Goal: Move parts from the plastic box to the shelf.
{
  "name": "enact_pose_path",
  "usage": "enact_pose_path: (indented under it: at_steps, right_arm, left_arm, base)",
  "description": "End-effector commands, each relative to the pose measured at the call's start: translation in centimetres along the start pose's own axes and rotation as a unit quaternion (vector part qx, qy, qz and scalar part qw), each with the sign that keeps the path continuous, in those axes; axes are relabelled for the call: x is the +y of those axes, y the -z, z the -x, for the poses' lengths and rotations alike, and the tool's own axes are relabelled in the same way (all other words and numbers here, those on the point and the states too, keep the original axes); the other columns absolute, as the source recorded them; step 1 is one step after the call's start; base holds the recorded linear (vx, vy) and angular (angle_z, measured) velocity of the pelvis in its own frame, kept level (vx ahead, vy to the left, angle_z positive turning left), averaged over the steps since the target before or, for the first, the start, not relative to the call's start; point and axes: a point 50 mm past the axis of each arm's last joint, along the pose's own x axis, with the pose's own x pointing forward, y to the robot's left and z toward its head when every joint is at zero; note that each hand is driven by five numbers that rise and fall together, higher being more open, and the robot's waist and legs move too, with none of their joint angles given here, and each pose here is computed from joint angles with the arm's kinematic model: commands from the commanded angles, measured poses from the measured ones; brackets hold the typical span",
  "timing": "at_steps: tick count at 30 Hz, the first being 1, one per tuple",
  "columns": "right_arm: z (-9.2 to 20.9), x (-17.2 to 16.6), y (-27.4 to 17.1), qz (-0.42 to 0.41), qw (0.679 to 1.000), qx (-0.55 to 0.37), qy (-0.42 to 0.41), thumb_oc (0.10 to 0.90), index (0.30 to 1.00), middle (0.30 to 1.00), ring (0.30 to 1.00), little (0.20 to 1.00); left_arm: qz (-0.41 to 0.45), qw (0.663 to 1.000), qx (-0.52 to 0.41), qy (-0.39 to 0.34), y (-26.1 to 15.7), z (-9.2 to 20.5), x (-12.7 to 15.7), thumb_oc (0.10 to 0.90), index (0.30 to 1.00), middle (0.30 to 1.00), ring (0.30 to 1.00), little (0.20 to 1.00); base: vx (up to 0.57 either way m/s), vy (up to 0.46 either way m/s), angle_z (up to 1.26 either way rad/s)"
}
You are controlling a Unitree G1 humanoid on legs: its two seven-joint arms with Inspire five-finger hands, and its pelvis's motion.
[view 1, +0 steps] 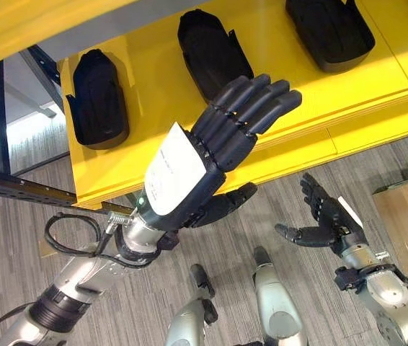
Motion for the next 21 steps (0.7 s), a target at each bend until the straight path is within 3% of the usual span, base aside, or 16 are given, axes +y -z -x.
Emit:
enact_pose_path:
  at_steps: [1,13,18,21]
  right_arm:
    - [-0.1,-0.2,-5.0,-0.003,0.989,-0.15,-0.007,0.9,1.0,1.0,1.0,1.0]
    - [0.5,-1.7,-4.1,-0.01,0.991,-0.131,0.012,0.9,1.0,1.0,1.0,1.0]
    - [1.3,-3.0,-1.3,-0.035,0.997,-0.065,0.031,0.9,1.0,1.0,1.0,1.0]
    - [2.0,-3.2,1.7,-0.055,0.997,0.002,0.047,0.9,1.0,1.0,1.0,1.0]
  left_arm:
    - [0.076,0.997,-0.011,-0.015,-0.2,-1.0,1.3,0.9,1.0,1.0,1.0,1.0]
    - [0.173,0.968,0.139,0.115,1.2,3.6,-1.3,0.9,1.0,1.0,1.0,1.0]
    - [0.199,0.926,0.265,0.18,2.2,7.7,-3.0,0.9,1.0,1.0,1.0,1.0]
    - [0.223,0.877,0.368,0.214,2.7,11.3,-4.2,0.9,1.0,1.0,1.0,1.0]
  base:
    - [-0.05,-0.009,0.02]
    - [0.0,0.01,0.0]
    - [0.06,-0.024,0.03]
    - [0.08,-0.015,0.04]
